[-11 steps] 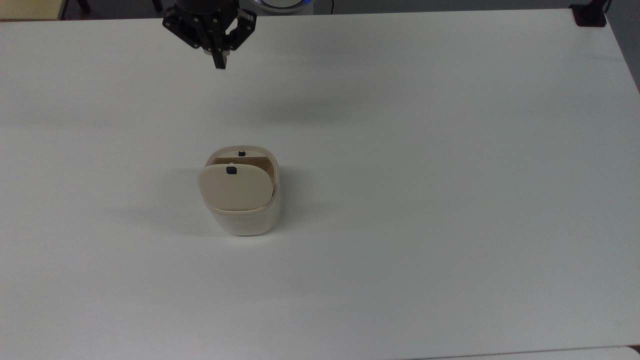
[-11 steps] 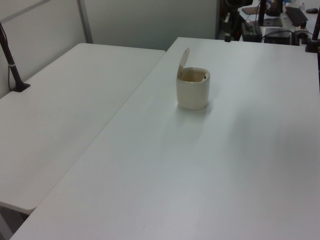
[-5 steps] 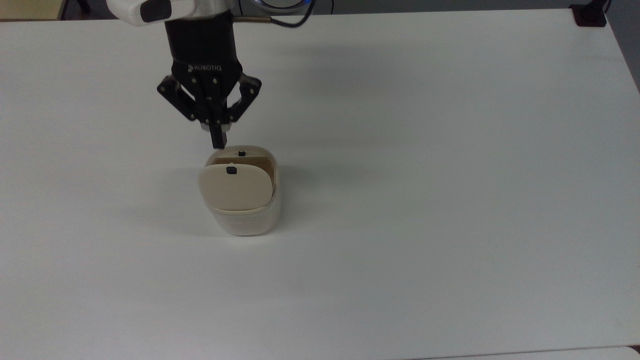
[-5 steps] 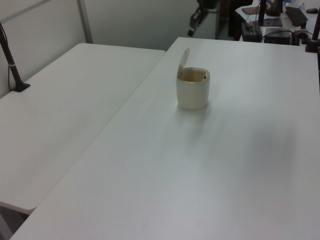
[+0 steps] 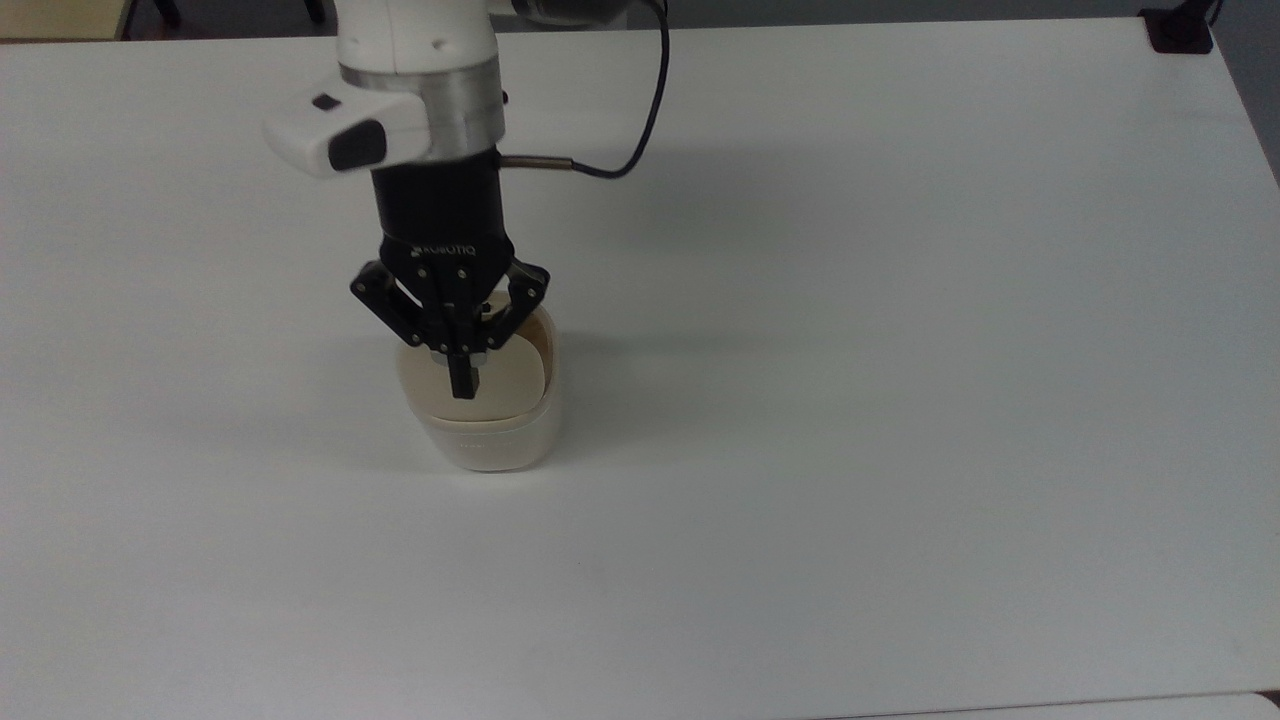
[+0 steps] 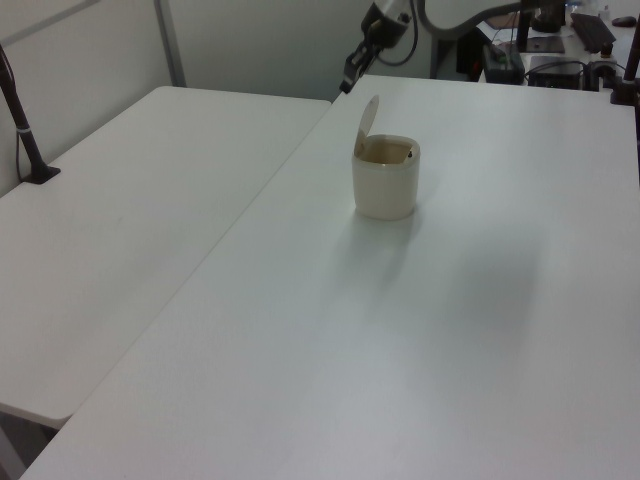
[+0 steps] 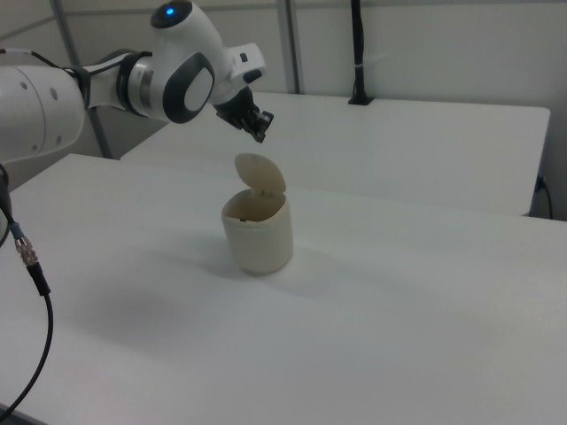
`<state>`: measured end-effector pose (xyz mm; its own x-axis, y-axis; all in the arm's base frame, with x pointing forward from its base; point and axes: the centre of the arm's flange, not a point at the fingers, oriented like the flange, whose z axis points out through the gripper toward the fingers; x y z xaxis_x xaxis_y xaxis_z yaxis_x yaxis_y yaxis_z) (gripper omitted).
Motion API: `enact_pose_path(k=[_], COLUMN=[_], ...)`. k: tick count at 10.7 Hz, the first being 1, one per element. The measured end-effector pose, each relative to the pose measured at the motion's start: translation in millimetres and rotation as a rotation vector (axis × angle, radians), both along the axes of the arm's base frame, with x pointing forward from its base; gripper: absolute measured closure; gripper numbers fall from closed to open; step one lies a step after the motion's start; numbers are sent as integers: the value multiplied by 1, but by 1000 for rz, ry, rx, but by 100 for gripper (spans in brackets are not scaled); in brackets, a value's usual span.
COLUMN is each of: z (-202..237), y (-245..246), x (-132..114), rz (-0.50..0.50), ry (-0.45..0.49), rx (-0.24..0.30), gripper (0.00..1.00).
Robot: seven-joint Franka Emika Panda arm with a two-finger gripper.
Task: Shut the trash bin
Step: 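Push the raised lid down onto the bin opening with the gripper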
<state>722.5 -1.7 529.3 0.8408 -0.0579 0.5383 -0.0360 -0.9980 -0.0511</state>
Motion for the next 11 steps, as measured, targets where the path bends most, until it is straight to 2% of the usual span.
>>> enact_pose_path(k=[3,9,11], z=[-10,-41,-58], y=[7,4,4], x=[1,-19,-24], rz=[11,70,77], ry=[34,318,378], rx=[-4,-23,-23], gripper=[99,99,99])
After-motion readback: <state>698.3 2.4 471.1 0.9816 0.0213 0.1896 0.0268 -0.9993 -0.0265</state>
